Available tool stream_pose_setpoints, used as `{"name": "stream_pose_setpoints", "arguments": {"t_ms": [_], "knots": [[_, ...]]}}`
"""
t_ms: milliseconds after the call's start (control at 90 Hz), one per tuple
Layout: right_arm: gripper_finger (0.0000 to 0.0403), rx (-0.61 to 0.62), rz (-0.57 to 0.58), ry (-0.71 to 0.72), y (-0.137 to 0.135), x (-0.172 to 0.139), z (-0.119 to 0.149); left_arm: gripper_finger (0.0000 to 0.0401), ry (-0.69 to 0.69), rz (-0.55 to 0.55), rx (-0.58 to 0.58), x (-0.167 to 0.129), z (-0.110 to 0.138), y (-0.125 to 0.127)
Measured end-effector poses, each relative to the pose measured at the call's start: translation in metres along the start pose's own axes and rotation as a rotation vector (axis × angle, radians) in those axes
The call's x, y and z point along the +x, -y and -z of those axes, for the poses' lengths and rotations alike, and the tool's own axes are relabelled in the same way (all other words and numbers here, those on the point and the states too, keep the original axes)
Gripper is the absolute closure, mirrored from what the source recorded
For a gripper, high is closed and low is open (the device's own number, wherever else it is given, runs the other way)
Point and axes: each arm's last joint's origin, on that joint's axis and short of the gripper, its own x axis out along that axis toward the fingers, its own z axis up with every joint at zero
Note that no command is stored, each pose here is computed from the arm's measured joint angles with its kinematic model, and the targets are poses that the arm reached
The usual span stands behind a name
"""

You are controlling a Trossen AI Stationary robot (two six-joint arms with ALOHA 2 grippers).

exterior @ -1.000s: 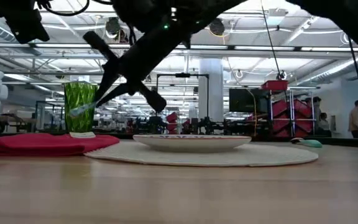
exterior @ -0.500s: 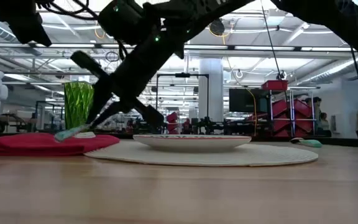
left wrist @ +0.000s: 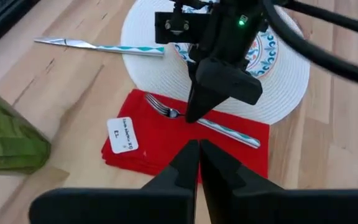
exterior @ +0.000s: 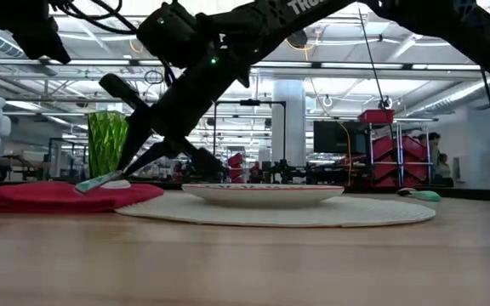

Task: Set table place
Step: Put the white fork on top of the red table napkin on the white tablemat

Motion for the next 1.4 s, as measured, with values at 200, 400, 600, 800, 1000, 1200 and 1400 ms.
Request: {"name": "stream_pose_setpoints", "arguments": {"t_ms": [200, 400, 600, 800, 1000, 1200, 1400], "knots": [[0.0337, 0.0, -0.001, -0.001, 0.0, 0.0, 0.0, 0.0401, -0.002, 0.003, 0.0, 0.0, 0.0, 0.0], [0.0309, -0.009, -0.013, -0.005, -0.003, -0.003, 0.0, 0.0401, -0.014, 0.021, -0.001, 0.0, 0.0, 0.001], [0.0314, -0.064, -0.038, -0.007, -0.025, -0.042, 0.002, 0.0401, -0.018, 0.026, -0.001, 0.0, 0.001, 0.001], [0.0339, -0.169, 0.021, -0.029, -0.042, -0.101, 0.013, 0.0401, -0.017, 0.027, 0.004, 0.0, 0.001, 0.001], [0.0397, -0.228, 0.178, 0.013, -0.041, -0.154, 0.029, 0.0401, -0.012, 0.029, 0.031, 0.0, 0.0, 0.001], [0.0402, -0.28, 0.37, 0.017, -0.026, -0.178, 0.041, 0.0401, 0.026, 0.039, 0.095, 0.001, -0.004, 0.004], [0.0403, -0.44, 0.451, -0.023, -0.018, -0.181, 0.045, 0.0401, 0.078, 0.065, 0.096, 0.007, -0.013, 0.012]]}}
